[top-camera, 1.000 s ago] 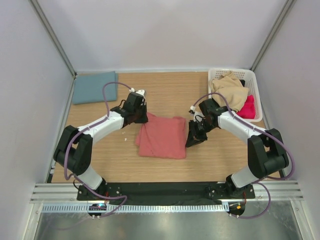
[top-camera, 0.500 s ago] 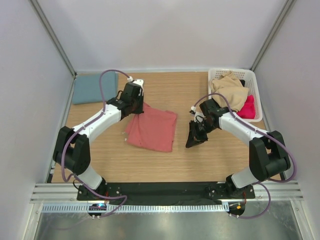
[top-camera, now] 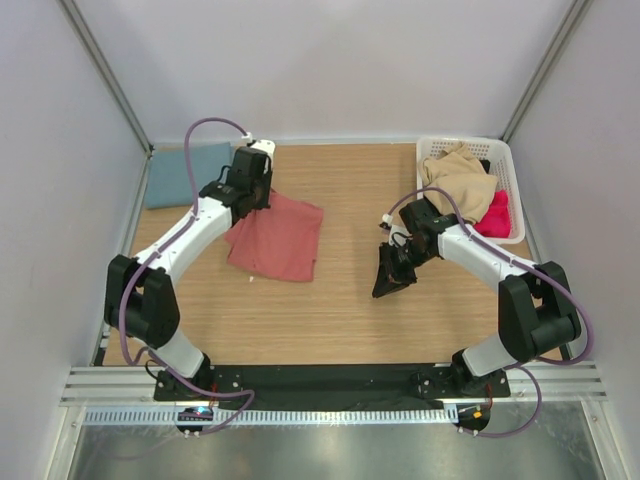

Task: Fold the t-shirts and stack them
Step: Neatly place the folded tshirt to the corner

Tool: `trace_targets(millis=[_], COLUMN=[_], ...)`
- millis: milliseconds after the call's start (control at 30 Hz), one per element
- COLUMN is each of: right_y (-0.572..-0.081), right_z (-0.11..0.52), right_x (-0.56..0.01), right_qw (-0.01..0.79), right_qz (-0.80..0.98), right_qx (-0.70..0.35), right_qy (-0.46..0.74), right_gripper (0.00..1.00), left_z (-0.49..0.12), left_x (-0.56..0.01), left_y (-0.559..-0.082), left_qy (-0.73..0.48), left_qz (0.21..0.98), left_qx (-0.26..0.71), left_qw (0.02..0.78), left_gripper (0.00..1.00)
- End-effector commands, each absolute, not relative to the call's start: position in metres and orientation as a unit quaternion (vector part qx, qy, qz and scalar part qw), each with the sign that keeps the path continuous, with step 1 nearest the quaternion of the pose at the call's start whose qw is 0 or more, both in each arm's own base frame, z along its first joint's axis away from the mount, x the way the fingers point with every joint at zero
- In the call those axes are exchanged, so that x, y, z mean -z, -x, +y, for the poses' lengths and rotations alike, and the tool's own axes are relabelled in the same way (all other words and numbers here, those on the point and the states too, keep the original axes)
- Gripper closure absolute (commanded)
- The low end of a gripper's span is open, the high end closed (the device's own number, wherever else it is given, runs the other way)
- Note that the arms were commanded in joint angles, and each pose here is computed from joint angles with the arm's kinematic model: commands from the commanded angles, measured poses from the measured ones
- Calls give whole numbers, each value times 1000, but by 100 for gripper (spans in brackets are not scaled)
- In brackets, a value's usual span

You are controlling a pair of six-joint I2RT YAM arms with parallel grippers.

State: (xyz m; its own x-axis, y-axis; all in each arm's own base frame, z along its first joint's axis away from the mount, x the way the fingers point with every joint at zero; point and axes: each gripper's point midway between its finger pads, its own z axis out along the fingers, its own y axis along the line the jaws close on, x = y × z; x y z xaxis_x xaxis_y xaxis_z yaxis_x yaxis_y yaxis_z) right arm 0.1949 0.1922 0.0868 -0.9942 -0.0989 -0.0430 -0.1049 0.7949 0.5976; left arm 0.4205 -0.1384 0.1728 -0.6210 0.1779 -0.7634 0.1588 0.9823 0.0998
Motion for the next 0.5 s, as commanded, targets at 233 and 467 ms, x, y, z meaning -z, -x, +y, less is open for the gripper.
trace_targets(millis=[233,467], right_y=[-198,-200], right_z=[196,200], right_x=[-94,-92], right_qw=[0,-10], right_qz=[944,941], right_qx=[-326,-334], right_qy=[55,49], right_gripper=[85,85], left_z=[-78,-55], left_x=[-244,-267], left_y=[-474,-510], left_qy=[-83,-66], left_qz=[858,844], left_qx=[-112,-132], left_qw=[495,516], left_gripper=[100,100])
